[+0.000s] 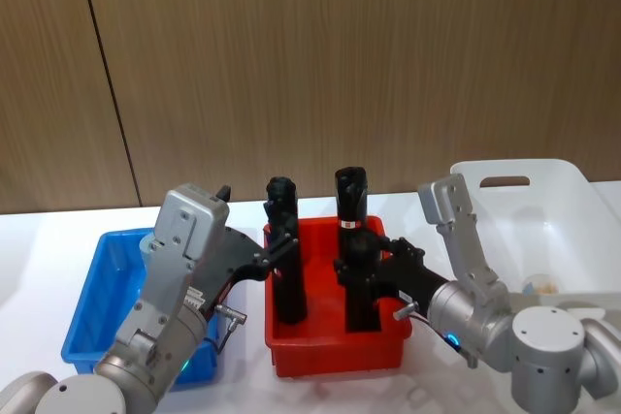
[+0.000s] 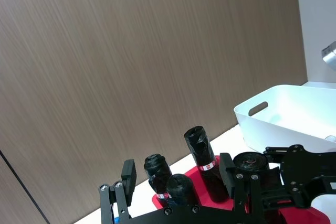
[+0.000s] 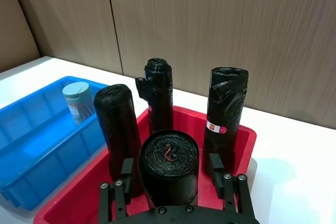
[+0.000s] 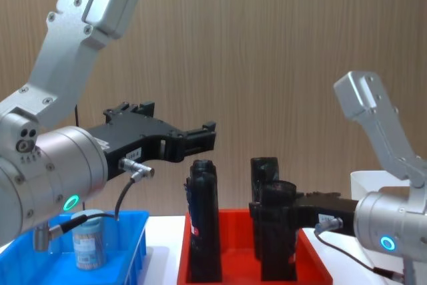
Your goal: Pick the cotton swabs from the blue box and place them into the white box.
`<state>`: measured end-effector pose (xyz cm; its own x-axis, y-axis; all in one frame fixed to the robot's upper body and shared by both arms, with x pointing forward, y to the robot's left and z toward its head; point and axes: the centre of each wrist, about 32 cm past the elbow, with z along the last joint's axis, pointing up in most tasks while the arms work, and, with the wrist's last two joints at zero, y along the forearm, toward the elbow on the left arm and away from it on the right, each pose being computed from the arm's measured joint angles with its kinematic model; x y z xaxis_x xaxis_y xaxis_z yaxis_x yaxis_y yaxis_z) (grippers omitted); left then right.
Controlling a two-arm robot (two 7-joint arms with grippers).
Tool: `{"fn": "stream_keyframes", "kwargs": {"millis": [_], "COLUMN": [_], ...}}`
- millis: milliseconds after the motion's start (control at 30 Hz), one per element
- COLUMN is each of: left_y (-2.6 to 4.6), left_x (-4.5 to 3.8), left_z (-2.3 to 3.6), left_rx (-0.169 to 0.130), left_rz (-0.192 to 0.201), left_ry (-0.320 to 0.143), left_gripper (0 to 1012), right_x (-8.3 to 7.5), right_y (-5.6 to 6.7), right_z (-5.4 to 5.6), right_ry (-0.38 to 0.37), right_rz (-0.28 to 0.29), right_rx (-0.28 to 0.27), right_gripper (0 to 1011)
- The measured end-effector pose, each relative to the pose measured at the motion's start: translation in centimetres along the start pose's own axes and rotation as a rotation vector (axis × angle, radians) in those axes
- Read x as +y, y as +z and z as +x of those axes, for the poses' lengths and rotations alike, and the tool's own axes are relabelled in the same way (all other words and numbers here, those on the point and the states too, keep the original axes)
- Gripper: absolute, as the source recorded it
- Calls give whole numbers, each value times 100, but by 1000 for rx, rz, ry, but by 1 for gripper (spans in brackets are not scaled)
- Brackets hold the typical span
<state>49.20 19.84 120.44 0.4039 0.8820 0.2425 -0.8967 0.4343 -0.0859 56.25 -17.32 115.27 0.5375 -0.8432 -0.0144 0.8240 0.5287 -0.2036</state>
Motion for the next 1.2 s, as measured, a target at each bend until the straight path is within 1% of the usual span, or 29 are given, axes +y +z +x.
{"fn": "stream_keyframes", "kwargs": {"millis": [100,167,300,367,433,600,800,1000,1200], "left_y": [0,0,0,0,0,0,0,0,0], "left_x": [0,0,0,0,0,0,0,0,0], "left_z": [0,0,0,0,0,0,0,0,0], "left_rx": [0,0,0,0,0,0,0,0,0], "left_rz": [0,0,0,0,0,0,0,0,0], "left_ry": [0,0,0,0,0,0,0,0,0], "left_gripper": [1004,1004,1004,1004,1004,1004,1004,1004,1004], "right_x": [19,28,34,34,33,16,-13,-64,-139], "right_y": [5,10,16,20,32,62,100,177,303], "right_z": [-5,-9,-13,-14,-17,-24,-27,-26,-8], "right_ry": [1,2,4,4,6,9,10,8,-2], "right_rz": [-1,0,1,2,4,12,26,56,101], "right_rx": [-1,-1,-1,-2,-3,-6,-2,3,4], "right_gripper": [836,759,657,563,524,499,498,498,498]}}
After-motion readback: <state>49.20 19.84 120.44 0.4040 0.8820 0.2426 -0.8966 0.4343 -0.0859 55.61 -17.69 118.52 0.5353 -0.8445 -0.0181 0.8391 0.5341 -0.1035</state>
